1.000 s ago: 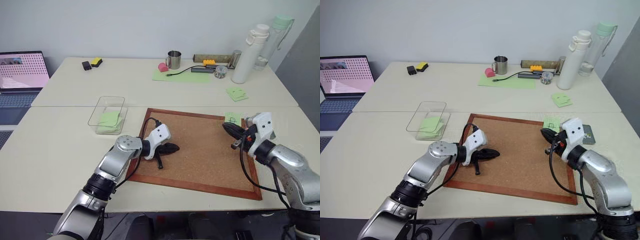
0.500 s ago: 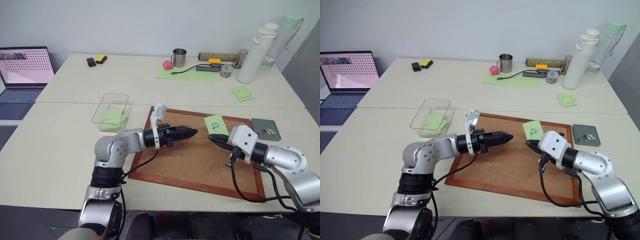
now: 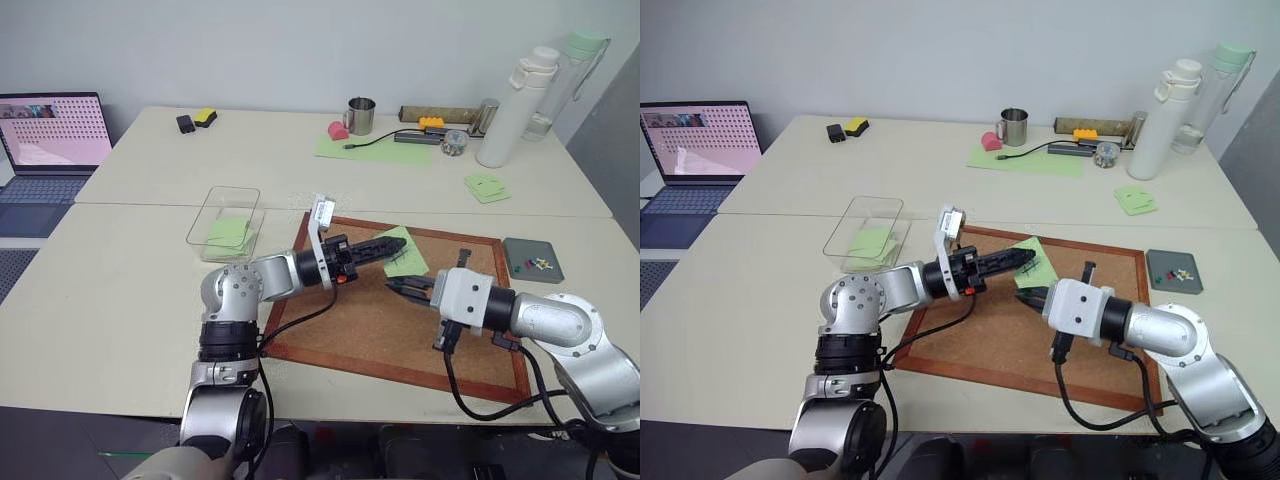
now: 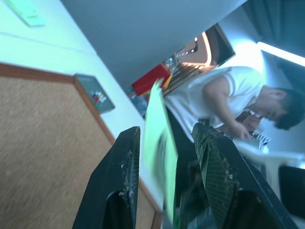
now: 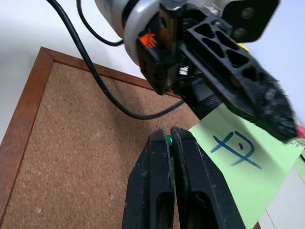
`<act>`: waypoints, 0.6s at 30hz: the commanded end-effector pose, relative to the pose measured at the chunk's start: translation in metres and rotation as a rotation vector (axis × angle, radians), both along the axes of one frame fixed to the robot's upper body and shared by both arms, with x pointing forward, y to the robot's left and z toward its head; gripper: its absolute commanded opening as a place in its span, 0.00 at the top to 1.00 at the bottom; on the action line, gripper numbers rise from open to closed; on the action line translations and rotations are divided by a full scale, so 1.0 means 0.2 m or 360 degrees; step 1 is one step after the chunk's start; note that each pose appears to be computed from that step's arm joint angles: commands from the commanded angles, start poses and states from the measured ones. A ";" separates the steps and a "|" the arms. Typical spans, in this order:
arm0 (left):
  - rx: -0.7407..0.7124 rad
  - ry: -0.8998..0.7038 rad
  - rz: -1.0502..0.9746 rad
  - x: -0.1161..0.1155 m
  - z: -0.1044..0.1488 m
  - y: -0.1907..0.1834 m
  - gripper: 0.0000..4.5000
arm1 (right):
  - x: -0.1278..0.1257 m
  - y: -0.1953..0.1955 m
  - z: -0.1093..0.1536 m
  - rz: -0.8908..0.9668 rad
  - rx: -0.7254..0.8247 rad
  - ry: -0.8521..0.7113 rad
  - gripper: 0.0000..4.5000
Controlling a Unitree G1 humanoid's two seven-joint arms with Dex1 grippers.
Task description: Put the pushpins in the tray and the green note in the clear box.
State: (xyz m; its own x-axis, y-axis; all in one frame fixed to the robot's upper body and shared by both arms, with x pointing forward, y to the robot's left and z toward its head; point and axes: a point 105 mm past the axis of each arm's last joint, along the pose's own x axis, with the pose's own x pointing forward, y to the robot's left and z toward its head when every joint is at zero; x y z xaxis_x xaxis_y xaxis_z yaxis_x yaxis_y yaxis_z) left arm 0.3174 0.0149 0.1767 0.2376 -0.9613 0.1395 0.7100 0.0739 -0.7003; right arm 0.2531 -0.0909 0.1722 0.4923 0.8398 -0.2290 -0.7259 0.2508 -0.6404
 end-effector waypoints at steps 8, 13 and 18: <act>-0.0026 -0.0130 -0.0138 -0.08 0.02 -0.02 0.74 | -0.01 0.02 0.08 0.0018 0.0014 -0.0104 1.00; -0.0025 -0.0147 -0.0141 -0.08 0.03 -0.02 0.98 | 0.00 0.01 0.08 0.0016 0.0013 -0.0111 1.00; -0.0027 -0.0162 -0.0127 -0.07 0.03 -0.02 1.00 | 0.00 0.02 0.09 0.0021 0.0006 -0.0121 1.00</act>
State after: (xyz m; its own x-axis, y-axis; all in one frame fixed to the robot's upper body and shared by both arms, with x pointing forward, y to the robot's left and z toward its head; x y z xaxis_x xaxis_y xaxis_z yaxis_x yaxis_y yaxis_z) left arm 0.3069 0.0130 0.1679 0.1721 -0.9766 0.1290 0.7391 0.0415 -0.6723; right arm 0.2549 -0.0898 0.1764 0.4984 0.8376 -0.2234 -0.7132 0.2497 -0.6549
